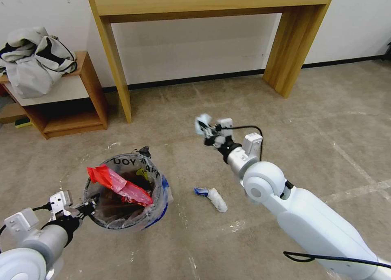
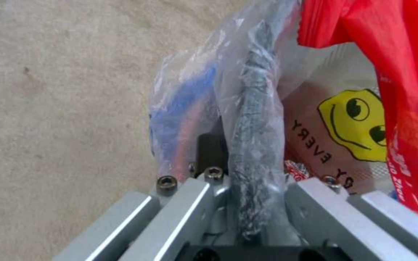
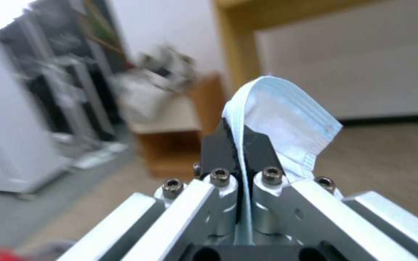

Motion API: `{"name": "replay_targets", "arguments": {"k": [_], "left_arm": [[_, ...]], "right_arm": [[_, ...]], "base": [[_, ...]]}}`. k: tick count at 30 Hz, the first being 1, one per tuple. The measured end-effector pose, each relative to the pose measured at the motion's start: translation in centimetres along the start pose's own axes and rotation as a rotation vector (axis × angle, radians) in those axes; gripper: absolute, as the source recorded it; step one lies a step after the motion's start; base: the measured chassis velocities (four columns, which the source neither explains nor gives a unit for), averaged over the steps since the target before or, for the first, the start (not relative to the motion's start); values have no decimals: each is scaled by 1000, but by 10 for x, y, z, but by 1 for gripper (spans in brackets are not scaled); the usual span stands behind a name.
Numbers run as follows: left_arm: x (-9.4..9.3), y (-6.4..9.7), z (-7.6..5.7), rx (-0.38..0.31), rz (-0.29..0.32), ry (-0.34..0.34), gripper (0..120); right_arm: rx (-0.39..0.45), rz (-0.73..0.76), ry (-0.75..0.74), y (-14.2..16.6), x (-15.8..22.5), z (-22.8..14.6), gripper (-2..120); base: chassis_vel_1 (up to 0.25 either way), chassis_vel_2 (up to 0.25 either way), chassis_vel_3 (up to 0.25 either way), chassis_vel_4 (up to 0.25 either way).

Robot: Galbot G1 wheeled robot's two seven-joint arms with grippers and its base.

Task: Pick up the trash bin and place the garbage on the floor into it.

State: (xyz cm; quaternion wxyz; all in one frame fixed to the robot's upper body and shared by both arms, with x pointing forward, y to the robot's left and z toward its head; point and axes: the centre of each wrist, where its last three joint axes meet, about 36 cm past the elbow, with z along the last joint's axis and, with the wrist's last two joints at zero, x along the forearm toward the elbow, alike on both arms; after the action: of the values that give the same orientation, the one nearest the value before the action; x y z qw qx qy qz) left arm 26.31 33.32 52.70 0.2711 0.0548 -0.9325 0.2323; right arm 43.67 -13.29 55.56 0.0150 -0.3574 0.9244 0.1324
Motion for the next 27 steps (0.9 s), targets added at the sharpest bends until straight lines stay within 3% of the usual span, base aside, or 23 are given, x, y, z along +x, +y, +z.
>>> {"name": "replay_targets", "arguments": {"k": [12,27], "left_arm": [[2,-14,-9,-43,80,51,1],[-5,-14,-20,-73,96,60,1]], "right_arm": [[-105,-281,-32,50,-19,-11,0],[-98,-344,174,90,-15,11,0]], "base": [[0,0,0,0],[0,0,0,0]]}}
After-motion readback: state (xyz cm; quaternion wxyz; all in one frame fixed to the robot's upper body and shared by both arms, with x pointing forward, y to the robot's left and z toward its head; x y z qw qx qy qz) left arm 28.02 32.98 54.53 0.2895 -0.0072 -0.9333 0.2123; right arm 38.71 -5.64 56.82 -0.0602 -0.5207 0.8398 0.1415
